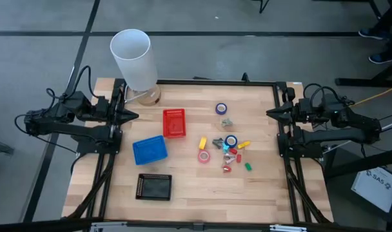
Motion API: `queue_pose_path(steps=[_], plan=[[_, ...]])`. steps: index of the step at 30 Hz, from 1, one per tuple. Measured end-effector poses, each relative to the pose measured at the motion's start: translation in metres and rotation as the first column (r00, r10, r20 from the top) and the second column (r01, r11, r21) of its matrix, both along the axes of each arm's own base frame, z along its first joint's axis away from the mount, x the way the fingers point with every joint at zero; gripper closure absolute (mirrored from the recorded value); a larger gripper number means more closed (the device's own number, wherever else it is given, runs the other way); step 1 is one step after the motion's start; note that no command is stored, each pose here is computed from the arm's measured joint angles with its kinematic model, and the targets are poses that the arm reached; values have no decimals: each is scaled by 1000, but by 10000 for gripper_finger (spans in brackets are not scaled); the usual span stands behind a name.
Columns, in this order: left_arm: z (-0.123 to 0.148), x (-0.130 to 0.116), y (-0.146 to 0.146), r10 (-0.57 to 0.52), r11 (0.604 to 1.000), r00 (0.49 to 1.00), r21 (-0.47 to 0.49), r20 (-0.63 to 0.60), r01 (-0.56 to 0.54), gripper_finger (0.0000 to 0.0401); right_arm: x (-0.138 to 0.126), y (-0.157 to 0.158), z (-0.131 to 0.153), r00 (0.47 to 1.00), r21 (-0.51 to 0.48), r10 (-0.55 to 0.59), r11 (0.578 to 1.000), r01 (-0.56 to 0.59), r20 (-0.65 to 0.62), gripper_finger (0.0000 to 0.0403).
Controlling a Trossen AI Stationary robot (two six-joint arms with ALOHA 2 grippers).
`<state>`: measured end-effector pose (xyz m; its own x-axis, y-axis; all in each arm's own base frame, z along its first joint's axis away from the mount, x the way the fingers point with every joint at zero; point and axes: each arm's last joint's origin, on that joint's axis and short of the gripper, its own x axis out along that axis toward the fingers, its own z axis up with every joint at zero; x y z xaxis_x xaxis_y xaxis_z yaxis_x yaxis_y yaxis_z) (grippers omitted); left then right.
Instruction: Pick and place Stapler, Stapler remover, tape
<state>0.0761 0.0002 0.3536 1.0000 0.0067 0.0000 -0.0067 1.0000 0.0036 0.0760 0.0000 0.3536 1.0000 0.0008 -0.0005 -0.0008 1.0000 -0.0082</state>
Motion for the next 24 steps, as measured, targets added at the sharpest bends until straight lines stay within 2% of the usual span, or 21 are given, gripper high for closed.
queue_pose_path(steps=[24], plan=[[0,0,0,0,1000,1000,0,0,0,390,0,0,0,1000,0,0,1000,0,0,367]])
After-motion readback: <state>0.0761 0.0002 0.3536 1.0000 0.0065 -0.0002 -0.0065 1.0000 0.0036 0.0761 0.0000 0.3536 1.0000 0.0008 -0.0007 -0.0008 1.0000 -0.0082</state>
